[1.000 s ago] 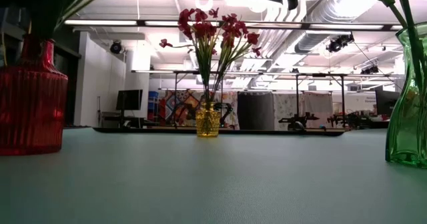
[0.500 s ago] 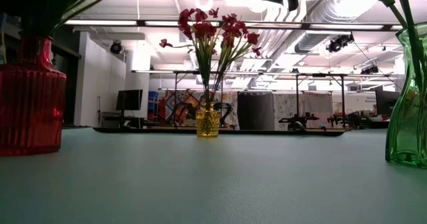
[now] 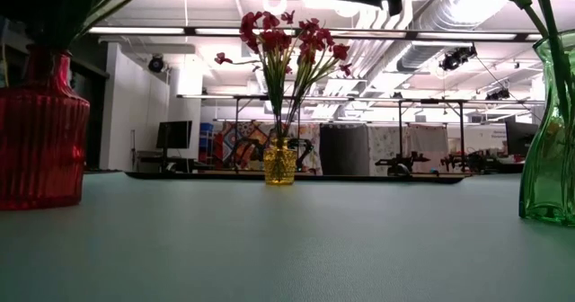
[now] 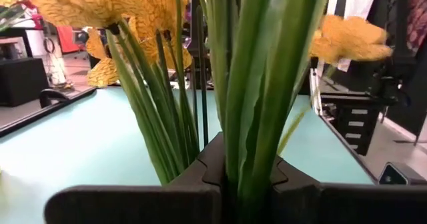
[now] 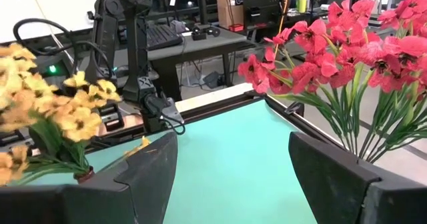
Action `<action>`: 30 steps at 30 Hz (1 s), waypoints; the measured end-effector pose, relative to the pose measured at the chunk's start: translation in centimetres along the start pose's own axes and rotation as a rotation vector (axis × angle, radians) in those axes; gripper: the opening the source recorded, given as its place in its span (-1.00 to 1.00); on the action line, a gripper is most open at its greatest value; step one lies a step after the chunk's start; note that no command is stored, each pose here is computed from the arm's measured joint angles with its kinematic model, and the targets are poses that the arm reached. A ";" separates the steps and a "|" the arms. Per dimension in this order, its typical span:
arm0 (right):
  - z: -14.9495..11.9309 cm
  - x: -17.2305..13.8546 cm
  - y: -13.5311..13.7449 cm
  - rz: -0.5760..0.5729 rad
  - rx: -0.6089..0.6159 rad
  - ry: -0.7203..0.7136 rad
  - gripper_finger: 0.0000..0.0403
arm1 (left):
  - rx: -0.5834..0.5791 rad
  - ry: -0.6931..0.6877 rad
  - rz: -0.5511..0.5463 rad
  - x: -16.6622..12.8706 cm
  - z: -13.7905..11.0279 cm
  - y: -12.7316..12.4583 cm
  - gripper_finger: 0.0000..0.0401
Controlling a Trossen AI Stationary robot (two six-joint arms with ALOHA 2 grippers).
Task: Sort flowers into vase by color
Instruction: Put the right yellow flowers into the red vase
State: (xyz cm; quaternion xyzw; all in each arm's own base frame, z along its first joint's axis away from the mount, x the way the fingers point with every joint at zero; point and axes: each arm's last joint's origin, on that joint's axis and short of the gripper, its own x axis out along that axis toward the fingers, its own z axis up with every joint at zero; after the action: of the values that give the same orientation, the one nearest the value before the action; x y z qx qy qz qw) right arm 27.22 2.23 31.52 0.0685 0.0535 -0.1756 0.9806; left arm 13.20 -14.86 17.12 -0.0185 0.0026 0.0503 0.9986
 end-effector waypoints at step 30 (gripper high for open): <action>-0.2 0.0 0.0 -0.004 -0.018 0.020 0.37 | -0.087 -0.105 -0.117 -2.0 4.1 1.0 0.29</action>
State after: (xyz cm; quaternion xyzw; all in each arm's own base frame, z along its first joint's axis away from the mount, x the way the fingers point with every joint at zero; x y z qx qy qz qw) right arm 27.18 2.22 31.32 0.0614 0.0647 -0.1762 0.9803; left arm 11.15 -13.91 21.15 -0.0593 -0.0533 -0.0069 0.9968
